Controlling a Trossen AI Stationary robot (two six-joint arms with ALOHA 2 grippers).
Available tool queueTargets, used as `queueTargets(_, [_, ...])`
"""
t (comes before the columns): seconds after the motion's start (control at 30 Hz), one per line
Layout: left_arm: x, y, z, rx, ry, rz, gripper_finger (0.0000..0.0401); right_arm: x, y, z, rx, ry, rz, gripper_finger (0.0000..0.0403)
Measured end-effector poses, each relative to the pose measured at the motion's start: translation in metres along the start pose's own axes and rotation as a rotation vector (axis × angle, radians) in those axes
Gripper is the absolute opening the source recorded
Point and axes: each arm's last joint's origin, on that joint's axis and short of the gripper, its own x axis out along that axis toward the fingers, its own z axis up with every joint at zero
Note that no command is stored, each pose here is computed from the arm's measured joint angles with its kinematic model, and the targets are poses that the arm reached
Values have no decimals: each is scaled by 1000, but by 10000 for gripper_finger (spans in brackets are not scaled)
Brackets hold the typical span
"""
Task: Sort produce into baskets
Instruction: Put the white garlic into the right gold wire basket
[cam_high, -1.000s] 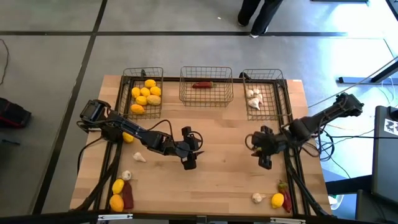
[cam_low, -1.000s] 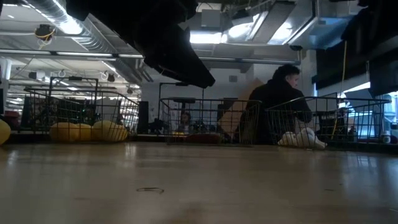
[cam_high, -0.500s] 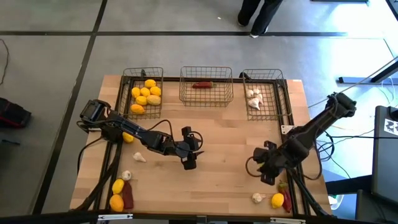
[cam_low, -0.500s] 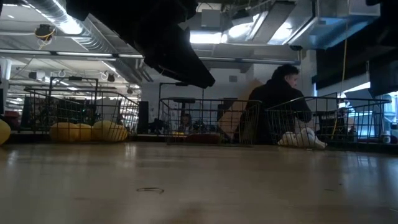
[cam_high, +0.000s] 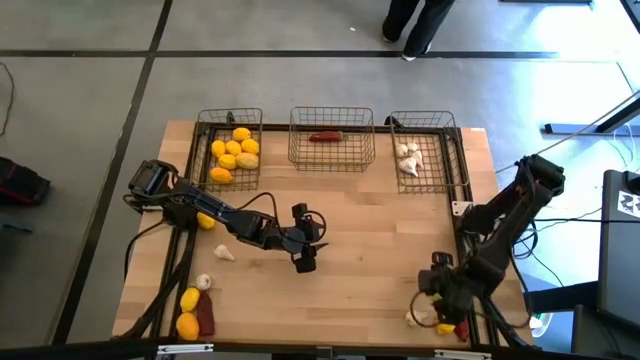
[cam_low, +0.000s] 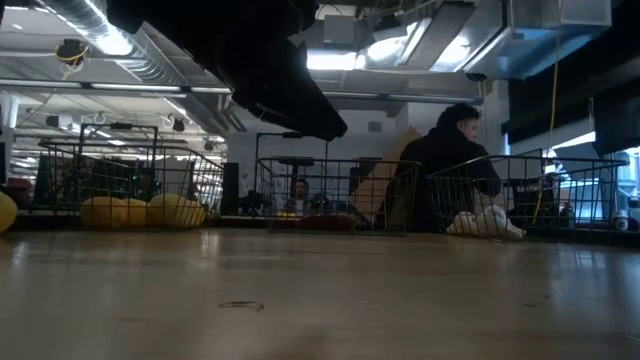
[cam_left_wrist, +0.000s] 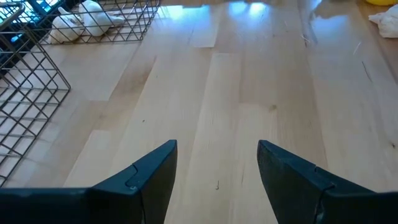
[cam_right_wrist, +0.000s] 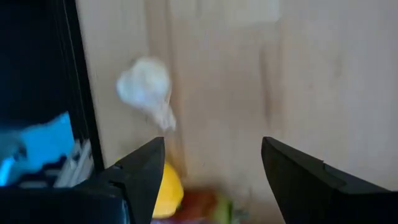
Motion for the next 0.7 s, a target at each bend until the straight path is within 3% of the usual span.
queueTargets(0.2, [0,0,1,-2,-4,-1,219,22,18,-16,-88,11,-37,248])
queueTargets(0.7, [0,0,1,-2,-5,-1,219,81,40,-11,-163,1,-40,206])
